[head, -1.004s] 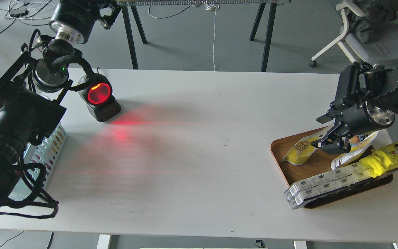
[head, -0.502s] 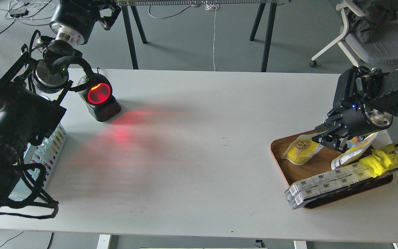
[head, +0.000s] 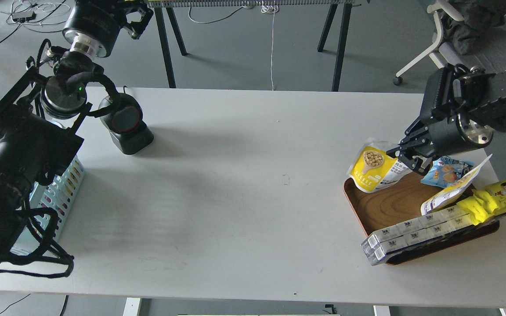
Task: Scan snack and place in basket
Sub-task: 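Grasp the yellow snack bag with the right gripper and lift it, then lower the bag onto the table in front of the scanner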
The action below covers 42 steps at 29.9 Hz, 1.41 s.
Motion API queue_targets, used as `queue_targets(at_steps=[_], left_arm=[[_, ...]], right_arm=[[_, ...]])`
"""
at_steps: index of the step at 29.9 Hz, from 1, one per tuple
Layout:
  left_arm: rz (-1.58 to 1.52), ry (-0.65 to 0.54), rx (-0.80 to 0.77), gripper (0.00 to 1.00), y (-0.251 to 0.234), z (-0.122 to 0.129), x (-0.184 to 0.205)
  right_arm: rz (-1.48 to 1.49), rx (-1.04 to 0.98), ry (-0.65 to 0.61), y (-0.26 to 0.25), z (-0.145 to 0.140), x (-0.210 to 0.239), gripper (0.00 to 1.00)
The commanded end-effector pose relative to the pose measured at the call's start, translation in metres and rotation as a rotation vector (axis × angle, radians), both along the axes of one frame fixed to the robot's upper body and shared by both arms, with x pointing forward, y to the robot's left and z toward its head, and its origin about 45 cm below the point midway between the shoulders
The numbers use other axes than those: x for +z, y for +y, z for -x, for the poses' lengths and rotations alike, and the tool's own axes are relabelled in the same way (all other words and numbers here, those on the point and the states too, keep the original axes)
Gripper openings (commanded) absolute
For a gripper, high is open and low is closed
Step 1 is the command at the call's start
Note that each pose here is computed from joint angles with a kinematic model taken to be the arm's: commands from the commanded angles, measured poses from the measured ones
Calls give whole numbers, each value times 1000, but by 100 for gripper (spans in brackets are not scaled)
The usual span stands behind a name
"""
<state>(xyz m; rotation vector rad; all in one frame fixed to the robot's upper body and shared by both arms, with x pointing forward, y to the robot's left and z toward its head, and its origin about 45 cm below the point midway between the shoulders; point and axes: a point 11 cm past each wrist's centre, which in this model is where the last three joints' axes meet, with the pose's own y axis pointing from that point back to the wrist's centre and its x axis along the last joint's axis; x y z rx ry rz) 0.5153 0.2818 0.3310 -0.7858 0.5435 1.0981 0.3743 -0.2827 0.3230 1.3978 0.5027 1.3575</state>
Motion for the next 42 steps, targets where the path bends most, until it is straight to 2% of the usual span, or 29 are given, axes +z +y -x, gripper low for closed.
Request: queue_targets(at_steps=[1,7,16,27,42], left_arm=[[-1,0,-1,100,-1,0,0],[-3,2,-2,100,-1,0,-1],[-6,1,0,100,2,0,0],[-5,-3,0,100,2,0,-1],[-11,-1,6,100,7,1,-2]], right_arm=[[-62,41,-7,33,3,22,0],[-132,140,16,102,7,37,0],[-149,254,126,173,25,9,0],[-109,316,131,212,15,-29,0],[-97,306,147,225,8,-63,0]])
